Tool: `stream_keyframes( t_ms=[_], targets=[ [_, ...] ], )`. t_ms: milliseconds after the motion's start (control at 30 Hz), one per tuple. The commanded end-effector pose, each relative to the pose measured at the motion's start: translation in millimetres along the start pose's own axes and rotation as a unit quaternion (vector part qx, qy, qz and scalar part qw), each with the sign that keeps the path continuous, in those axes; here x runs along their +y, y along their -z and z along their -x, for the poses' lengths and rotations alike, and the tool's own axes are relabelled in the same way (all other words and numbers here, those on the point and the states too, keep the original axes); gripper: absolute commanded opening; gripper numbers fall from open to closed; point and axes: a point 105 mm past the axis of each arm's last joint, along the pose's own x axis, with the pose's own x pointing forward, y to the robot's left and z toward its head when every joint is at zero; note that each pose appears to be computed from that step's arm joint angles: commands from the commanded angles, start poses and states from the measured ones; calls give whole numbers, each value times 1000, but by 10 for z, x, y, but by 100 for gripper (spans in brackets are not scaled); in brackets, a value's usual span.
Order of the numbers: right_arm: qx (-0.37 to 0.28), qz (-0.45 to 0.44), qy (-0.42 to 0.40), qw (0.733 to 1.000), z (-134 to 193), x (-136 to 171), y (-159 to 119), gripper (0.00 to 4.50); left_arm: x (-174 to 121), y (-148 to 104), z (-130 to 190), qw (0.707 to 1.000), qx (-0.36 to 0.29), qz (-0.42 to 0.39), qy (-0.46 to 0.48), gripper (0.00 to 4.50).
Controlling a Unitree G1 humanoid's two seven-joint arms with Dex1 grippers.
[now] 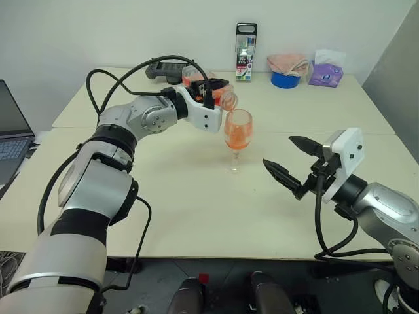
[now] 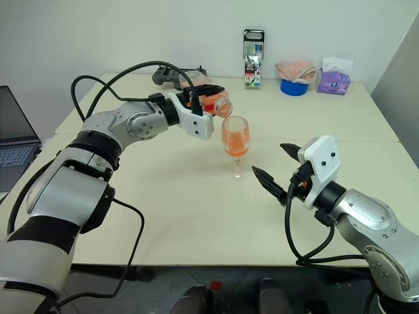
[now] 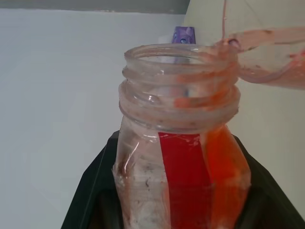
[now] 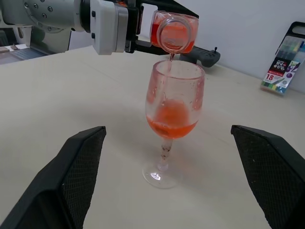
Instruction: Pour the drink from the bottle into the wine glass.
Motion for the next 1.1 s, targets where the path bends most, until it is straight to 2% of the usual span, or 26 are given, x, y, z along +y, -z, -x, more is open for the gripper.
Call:
stream_keyframes(
  t_ms=[33, 1100],
  targets=[
    [-26, 18, 0, 1000, -3, 27, -124, 450, 263, -38, -39, 999, -8, -26, -31, 190],
    [-31, 24, -1, 999, -58, 39, -160, 450, 321, -72, -109, 997, -9, -67, -33, 189]
  ],
)
